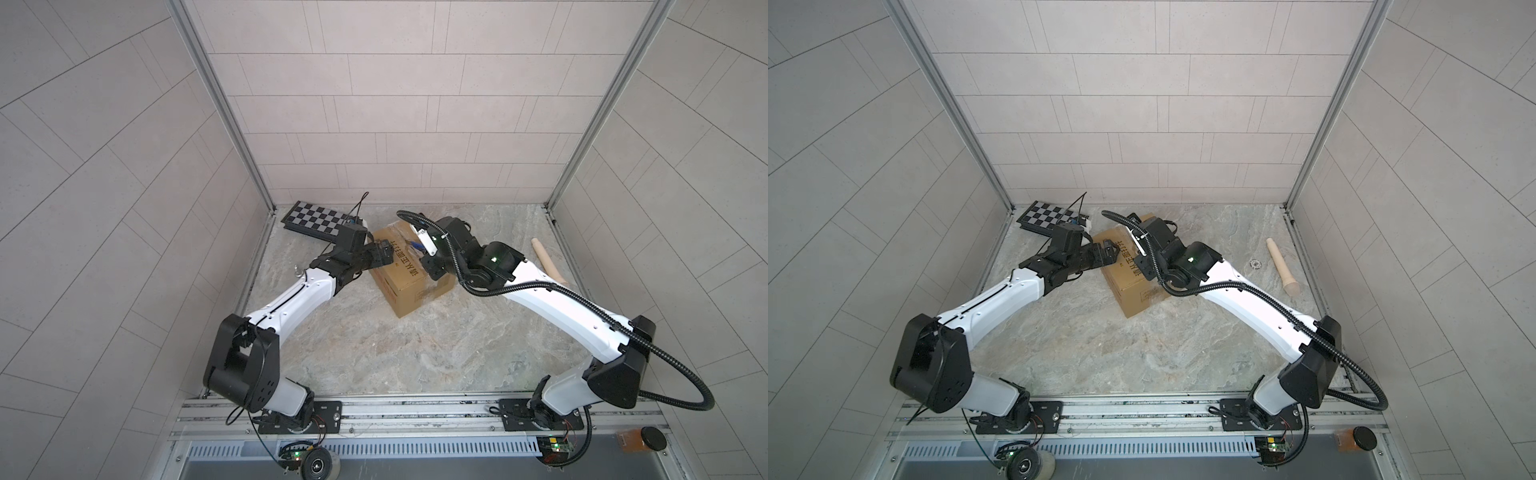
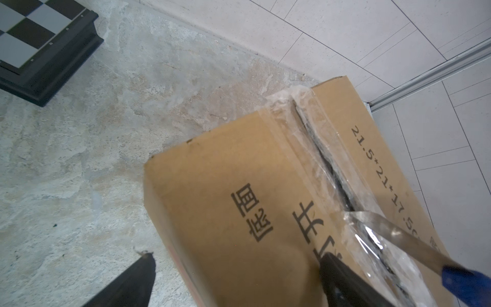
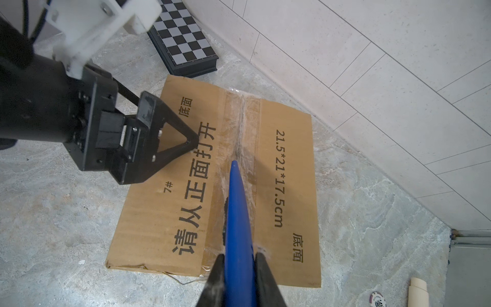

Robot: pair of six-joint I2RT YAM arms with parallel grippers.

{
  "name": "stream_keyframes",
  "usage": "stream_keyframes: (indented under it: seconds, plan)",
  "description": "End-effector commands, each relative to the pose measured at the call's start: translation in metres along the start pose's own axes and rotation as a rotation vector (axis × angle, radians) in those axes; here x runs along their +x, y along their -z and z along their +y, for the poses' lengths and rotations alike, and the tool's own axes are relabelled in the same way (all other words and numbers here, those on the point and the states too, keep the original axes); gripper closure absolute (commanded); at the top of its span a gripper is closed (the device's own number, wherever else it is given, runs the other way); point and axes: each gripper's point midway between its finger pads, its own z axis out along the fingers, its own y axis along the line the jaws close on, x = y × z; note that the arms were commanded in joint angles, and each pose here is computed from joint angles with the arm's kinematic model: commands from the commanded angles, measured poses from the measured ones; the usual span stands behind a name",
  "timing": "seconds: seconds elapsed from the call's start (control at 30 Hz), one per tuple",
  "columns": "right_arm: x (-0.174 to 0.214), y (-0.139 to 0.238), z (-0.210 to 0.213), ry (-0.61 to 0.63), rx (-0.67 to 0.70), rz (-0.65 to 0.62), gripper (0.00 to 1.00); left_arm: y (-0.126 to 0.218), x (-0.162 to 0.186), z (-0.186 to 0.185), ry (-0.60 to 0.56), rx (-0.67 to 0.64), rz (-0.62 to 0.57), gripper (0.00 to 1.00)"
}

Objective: Unpack the express box

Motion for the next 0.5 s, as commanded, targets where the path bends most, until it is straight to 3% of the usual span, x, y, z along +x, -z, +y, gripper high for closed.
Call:
stream_keyframes:
  seconds: [0.0,0.2,0.47]
  plan:
    - [0.016,-0.008,0.002,0.009,0.001,0.055,1.0,0.037,-0.035,-0.016,-0.019,0.045,-0.087,0.0]
    - [0.017,-0.007,0.006,-0.002,-0.025,0.046,1.0,0.062,-0.067,-0.025,-0.094,0.0,-0.144,0.0]
    - [0.015,-0.005,0.005,-0.017,-0.023,0.031,1.0,0.024,-0.055,-0.008,-0.138,-0.135,-0.058,0.0]
